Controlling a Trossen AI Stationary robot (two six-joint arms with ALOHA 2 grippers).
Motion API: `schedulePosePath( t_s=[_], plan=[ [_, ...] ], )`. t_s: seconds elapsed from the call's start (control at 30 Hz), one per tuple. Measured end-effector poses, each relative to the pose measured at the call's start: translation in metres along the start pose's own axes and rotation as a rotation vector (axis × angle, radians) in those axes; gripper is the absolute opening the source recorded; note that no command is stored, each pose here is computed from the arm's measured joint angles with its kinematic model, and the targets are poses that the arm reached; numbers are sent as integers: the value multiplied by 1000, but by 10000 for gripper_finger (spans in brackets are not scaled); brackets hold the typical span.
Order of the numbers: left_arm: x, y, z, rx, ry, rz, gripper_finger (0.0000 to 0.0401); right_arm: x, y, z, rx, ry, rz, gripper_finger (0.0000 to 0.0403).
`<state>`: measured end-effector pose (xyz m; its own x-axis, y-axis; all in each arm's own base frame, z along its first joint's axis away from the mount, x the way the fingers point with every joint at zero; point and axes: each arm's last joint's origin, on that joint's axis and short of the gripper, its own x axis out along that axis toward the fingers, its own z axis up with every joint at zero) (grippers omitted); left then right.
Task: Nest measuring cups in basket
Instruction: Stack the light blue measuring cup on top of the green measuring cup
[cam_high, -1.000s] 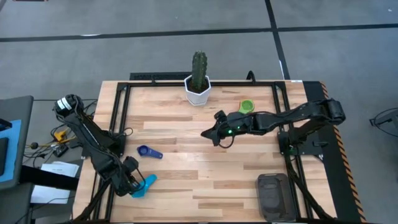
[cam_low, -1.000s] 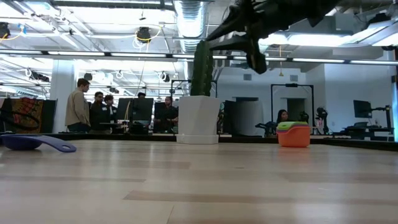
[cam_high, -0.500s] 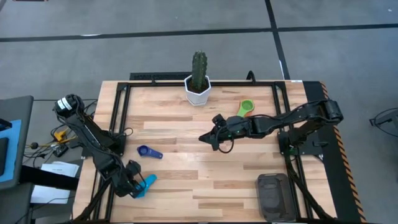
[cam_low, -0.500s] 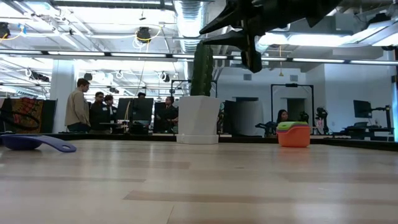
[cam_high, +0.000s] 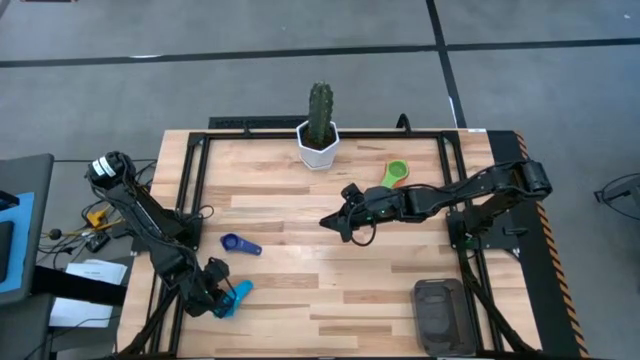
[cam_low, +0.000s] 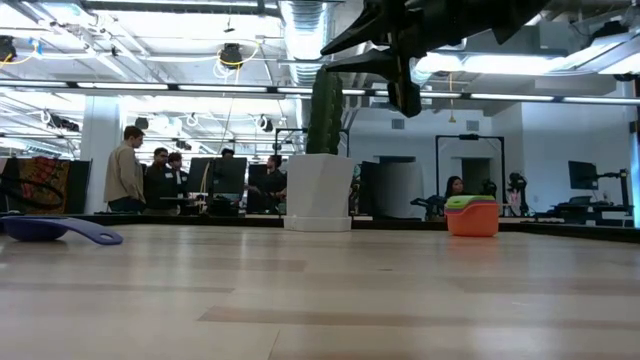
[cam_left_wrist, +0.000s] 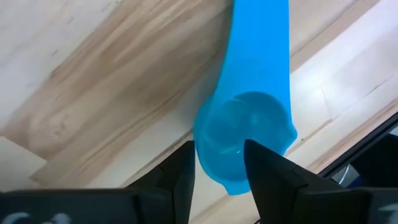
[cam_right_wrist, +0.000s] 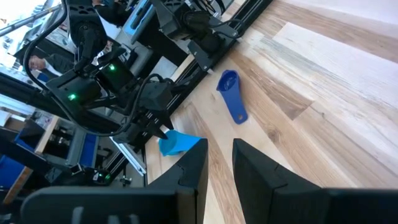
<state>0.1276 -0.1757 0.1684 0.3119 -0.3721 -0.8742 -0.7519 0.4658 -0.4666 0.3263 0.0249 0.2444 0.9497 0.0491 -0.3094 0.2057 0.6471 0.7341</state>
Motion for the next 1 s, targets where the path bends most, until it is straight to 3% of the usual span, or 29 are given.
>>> schedulePosePath(
  t_s=[0.33,0.43,0.57,0.67,0.83,1.0],
  plan=[
    [12,8,3,18,-26,71,120,0,0,0,0,-1,-2,98],
    [18,9,2,88,-20,88,89,0,0,0,0,-1,-2,98],
    [20,8,2,151,-21,86,18,0,0,0,0,0,-2,98],
    [20,5,4,199,-27,76,9,0,0,1,1,-1,-1,98],
    [17,-2,9,363,-47,69,3,0,0,0,11,24,20,98],
    [5,-22,18,684,-131,77,2,0,1,1,8,107,105,98]
  ],
)
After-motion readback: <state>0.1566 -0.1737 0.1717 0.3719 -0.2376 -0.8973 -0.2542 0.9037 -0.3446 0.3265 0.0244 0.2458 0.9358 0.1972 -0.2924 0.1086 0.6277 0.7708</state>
